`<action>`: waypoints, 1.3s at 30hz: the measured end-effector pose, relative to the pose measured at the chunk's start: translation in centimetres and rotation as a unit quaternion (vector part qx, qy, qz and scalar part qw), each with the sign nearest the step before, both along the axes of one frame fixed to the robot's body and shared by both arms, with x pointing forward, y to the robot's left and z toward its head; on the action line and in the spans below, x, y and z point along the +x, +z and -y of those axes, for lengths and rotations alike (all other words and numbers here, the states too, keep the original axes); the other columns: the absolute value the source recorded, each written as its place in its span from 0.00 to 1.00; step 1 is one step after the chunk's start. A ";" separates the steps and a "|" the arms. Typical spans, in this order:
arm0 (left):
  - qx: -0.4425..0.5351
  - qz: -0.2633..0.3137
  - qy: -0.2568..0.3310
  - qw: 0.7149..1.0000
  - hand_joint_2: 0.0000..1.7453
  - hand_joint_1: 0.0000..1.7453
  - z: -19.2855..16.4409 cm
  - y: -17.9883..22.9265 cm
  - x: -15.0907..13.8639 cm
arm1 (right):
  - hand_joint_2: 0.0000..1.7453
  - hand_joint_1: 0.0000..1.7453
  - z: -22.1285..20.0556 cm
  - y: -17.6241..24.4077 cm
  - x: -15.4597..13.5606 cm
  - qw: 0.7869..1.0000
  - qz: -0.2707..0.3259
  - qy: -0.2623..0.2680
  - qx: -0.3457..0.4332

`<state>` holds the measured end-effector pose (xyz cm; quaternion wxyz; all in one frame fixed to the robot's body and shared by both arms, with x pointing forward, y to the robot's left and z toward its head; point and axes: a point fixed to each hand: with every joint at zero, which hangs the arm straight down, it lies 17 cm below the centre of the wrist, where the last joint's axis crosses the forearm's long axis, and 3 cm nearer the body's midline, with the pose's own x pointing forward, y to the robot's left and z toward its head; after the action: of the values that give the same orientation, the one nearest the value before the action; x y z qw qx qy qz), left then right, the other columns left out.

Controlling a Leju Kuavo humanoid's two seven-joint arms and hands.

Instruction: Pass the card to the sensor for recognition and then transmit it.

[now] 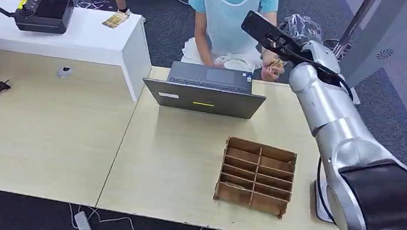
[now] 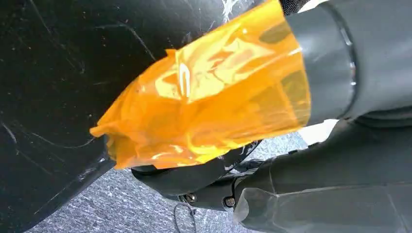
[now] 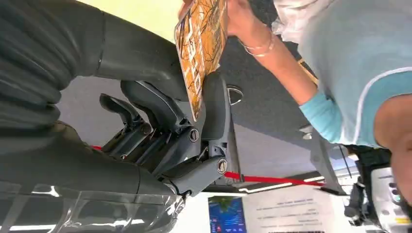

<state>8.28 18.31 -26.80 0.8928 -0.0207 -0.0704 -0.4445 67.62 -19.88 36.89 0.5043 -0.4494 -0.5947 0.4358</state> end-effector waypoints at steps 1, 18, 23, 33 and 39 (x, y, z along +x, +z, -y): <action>0.000 0.000 0.000 1.000 0.00 0.00 0.0 0.0 0.0 | 1.00 1.00 0.3 -0.1 0.1 1.000 -0.003 -0.006 0.004; 0.002 0.000 0.000 1.000 0.00 0.00 -0.1 0.0 0.0 | 1.00 1.00 2.5 -2.0 0.4 0.999 -0.024 -0.033 0.020; 0.002 0.000 0.000 1.000 0.00 0.00 -0.1 0.0 0.0 | 1.00 0.85 2.8 -2.2 0.4 0.999 -0.025 -0.036 0.018; 0.004 -0.002 0.001 1.000 0.00 0.00 -0.2 0.0 -0.1 | 1.00 0.00 3.7 -2.1 0.5 0.999 -0.014 -0.044 0.015; 0.009 -0.003 0.001 1.000 0.00 0.00 -0.3 -0.1 -0.1 | 1.00 0.00 4.3 -0.1 0.5 0.998 0.043 -0.042 0.027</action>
<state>8.16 18.63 -26.87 0.8937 -0.0145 -0.0637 -0.4439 68.09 -24.16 36.82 0.5076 -0.4785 -0.6084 0.3785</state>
